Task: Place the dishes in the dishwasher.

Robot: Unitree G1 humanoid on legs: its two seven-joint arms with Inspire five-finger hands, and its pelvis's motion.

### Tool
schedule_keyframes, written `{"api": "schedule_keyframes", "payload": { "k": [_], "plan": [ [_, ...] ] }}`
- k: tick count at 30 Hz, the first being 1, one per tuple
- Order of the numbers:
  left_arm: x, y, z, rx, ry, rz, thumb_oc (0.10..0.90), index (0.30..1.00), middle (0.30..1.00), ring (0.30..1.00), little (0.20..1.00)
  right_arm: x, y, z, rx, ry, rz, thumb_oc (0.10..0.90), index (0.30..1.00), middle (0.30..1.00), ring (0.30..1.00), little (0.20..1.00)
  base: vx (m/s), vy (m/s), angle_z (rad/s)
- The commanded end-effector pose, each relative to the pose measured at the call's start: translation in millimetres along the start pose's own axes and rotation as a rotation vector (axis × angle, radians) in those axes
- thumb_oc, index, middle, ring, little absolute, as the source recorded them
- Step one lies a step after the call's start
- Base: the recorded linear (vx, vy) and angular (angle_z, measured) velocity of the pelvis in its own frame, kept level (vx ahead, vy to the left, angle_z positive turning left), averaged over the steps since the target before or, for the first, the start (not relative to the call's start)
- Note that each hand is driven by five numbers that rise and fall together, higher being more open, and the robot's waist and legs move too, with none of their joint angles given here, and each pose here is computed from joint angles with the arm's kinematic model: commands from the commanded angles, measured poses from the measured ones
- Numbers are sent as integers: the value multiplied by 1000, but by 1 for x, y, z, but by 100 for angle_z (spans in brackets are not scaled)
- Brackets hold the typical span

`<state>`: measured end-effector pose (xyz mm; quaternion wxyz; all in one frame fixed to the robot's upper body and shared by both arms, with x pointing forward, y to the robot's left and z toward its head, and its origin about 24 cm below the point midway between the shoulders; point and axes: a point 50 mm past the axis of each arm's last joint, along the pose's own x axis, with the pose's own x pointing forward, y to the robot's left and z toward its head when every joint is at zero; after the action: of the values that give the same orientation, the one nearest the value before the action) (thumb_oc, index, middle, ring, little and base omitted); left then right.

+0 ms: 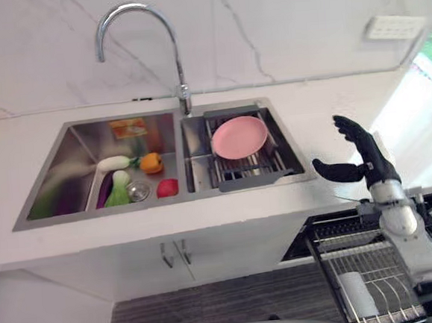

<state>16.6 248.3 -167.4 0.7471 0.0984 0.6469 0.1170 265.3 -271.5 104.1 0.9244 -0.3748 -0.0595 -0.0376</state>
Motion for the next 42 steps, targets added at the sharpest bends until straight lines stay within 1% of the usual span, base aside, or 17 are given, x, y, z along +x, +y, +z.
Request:
{"api": "schedule_keyframes", "payload": {
  "k": [1,2,5,7,10,11,13,14,15,17,21,31,38,40,42],
  "plan": [
    [2,-3,21,118,-51,-33,800,900,900,900,900,35,-37,65,-96,-308,-109,800,900,900,900,900,32,-90,-13],
    [2,-2,21,144,-46,-37,800,900,900,900,900,44,-37,76,-194,-341,-61,800,900,900,900,900,37,-82,-19],
    [2,-3,21,161,-46,-40,800,900,900,900,900,57,-28,91,-274,-392,12,800,900,900,900,900,25,-85,-20],
    [2,-3,24,205,-60,-50,800,900,900,900,900,68,-22,100,-350,-419,53,800,900,900,900,900,0,-54,-1],
    [2,-5,26,271,-71,-59,800,900,900,900,900,83,-6,110,-420,-438,114,800,900,900,900,900,4,-40,4],
    [2,-6,26,275,-71,-58,800,900,900,900,900,87,-1,113,-430,-443,128,800,900,900,900,900,5,-22,8],
    [2,-6,26,274,-71,-58,800,900,900,900,900,88,-1,114,-431,-443,128,800,900,900,900,900,3,-18,5],
    [2,-5,23,258,-55,-48,800,900,900,900,900,93,9,117,-485,-447,170,800,900,900,900,900,6,-23,6],
    [2,-6,23,257,-55,-49,800,900,900,900,900,93,10,117,-485,-448,170,800,900,900,900,900,18,-39,6],
    [2,-6,20,273,-48,-51,800,900,900,900,900,97,16,114,-534,-434,204,800,900,900,900,900,13,-28,7],
    [2,-8,16,293,-47,-52,800,900,900,900,900,101,18,103,-622,-393,216,800,900,900,900,900,7,-10,16],
    [1,-4,-1,304,5,-34,800,900,900,900,900,104,17,84,-705,-325,210,800,900,900,900,900,3,0,5],
    [1,-2,4,295,-12,-22,800,900,900,900,900,104,24,77,-717,-302,206,800,900,900,900,900,5,4,2],
    [2,-3,10,289,-37,-16,800,900,900,900,900,105,30,75,-782,-306,208,800,900,900,900,900,8,6,7],
    [1,-5,12,284,-46,-16,800,900,900,900,900,106,34,71,-783,-286,200,800,900,900,900,900,14,13,11]
  ]
}}
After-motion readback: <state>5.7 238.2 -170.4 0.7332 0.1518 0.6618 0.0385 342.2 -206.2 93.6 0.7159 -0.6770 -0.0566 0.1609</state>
